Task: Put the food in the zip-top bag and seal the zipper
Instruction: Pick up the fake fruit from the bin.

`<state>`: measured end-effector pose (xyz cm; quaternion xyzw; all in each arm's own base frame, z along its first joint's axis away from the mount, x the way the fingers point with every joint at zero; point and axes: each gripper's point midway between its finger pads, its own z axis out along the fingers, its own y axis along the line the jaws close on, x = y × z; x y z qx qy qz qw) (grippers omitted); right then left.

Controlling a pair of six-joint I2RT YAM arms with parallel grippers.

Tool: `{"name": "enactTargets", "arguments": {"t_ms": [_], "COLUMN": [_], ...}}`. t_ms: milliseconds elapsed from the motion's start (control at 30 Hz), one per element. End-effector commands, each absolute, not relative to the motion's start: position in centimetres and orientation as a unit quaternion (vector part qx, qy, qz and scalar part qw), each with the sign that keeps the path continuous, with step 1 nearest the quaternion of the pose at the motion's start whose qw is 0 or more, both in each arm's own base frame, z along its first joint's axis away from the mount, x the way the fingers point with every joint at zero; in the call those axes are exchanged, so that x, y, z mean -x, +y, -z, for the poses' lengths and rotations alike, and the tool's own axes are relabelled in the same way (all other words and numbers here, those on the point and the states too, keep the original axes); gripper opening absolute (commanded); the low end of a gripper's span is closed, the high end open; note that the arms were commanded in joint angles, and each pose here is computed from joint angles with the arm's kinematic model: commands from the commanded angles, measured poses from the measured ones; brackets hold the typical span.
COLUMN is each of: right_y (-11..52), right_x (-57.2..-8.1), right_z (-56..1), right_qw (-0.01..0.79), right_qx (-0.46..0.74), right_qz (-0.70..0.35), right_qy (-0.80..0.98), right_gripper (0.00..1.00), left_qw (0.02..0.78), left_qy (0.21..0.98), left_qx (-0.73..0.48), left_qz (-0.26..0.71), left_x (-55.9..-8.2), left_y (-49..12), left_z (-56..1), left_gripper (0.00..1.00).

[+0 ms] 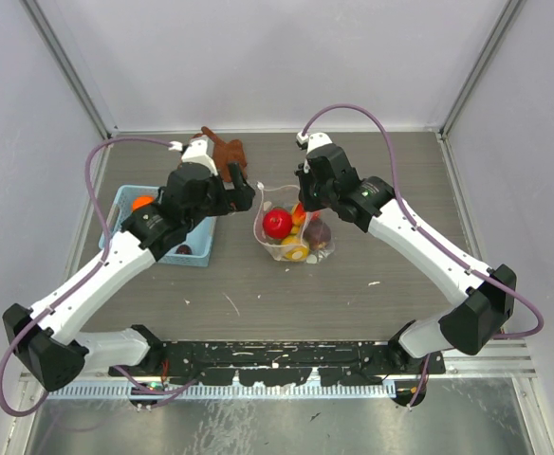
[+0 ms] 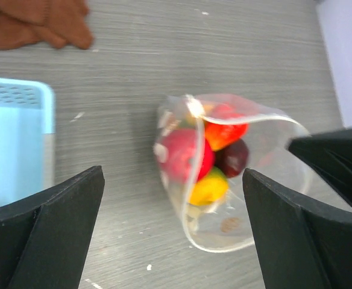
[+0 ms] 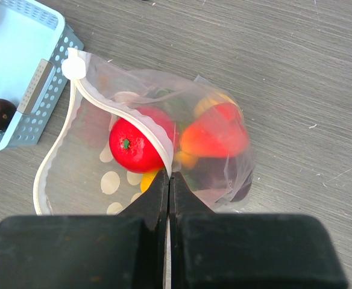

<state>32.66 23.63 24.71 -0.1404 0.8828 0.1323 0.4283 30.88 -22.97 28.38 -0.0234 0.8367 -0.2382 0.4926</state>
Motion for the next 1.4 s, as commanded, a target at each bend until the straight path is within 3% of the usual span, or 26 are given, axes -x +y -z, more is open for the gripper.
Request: {"name": "enactTargets", "arguments": {"t_ms": [0,567,1033,1367], "right_y": [23.9,24.0,24.2,24.4], "right_x": [-32.9,-32.9,-32.8,-32.9], "right_z": [-28.3,-28.3,-28.3,-28.2], "right_qw": [0.473,0.474,0.475,0.475], "right_qx": [0.126,0.131,0.138,0.142], "right_qz": [-0.162,-0.164,-0.168,-0.168], "right_qy": [0.857,0.855,0.853,0.852], "right_gripper": [0.00,0.00,0.00,0.00], "left_qw": [0.504,0.409,0.339,0.343], "left_qy": [0.841,0.840,0.789,0.765], "left_qx": [0.094,0.352,0.506,0.539], "left_qz": [0.174,0.062,0.078,0.083], "left_x": [-32.2,-34.6,-37.7,-40.6], "left_y": [-17.3,-3.2,3.5,6.4], "left_z": [-28.6,-20.3,-12.5,-9.1], "left_gripper": [0.98,0.98,0.98,1.00]}}
